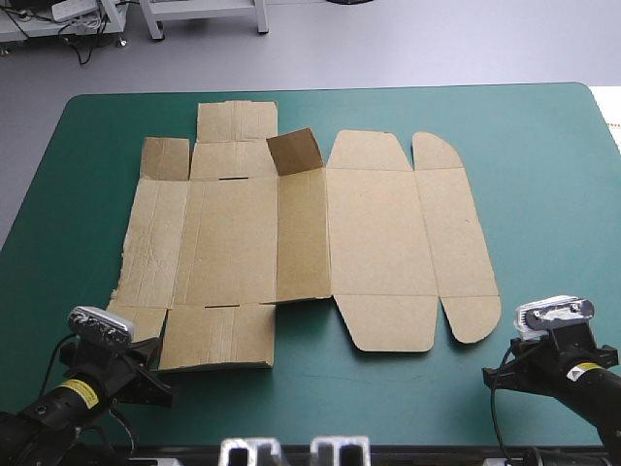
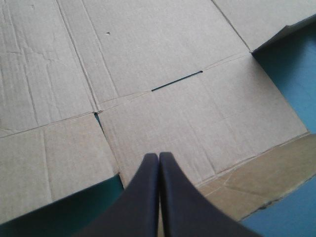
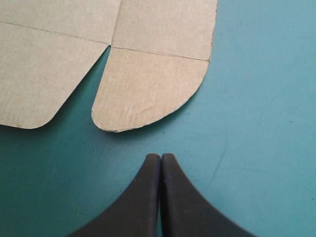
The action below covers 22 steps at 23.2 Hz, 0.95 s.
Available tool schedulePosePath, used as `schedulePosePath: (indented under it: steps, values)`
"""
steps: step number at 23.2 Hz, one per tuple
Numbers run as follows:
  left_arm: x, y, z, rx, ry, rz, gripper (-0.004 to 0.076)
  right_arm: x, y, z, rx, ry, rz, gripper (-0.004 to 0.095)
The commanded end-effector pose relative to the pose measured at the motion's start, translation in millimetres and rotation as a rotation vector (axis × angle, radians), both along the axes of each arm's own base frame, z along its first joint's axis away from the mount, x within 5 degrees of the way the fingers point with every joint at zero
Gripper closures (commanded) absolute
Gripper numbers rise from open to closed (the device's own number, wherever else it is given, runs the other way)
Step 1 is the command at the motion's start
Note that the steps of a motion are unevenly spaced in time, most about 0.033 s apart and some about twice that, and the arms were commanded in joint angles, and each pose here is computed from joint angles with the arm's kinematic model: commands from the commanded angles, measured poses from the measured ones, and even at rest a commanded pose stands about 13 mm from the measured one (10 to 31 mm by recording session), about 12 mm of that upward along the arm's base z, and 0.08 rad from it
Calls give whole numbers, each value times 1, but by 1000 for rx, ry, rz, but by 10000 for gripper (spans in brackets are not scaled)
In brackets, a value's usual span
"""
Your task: Fold the box
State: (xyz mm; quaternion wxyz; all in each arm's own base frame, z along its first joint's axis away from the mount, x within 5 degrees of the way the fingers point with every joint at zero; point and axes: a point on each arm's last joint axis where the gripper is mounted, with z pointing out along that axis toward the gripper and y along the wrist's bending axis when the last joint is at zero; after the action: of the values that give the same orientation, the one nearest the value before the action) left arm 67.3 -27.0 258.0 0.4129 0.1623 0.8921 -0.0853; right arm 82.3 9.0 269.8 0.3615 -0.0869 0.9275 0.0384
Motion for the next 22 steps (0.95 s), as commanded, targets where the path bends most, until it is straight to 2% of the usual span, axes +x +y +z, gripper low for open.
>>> schedulePosePath:
  steps: [1, 9, 15, 18, 22]
  values:
    - [4, -2, 12, -36, -72, -7, 734, 4, 0, 9, 8, -58, -1, 932]
    - [4, -2, 14, -18, -88, -24, 734, 4, 0, 9, 8, -58, -1, 932]
    - [8, 6, 82, 93, -313, -20, 734, 4, 0, 9, 8, -58, -1, 932]
    - [22, 9, 112, 153, -366, 47, 734, 4, 0, 9, 8, -58, -1, 932]
    - [66, 13, 144, 252, -363, 235, 734, 4, 0, 9, 7, -60, -1, 932]
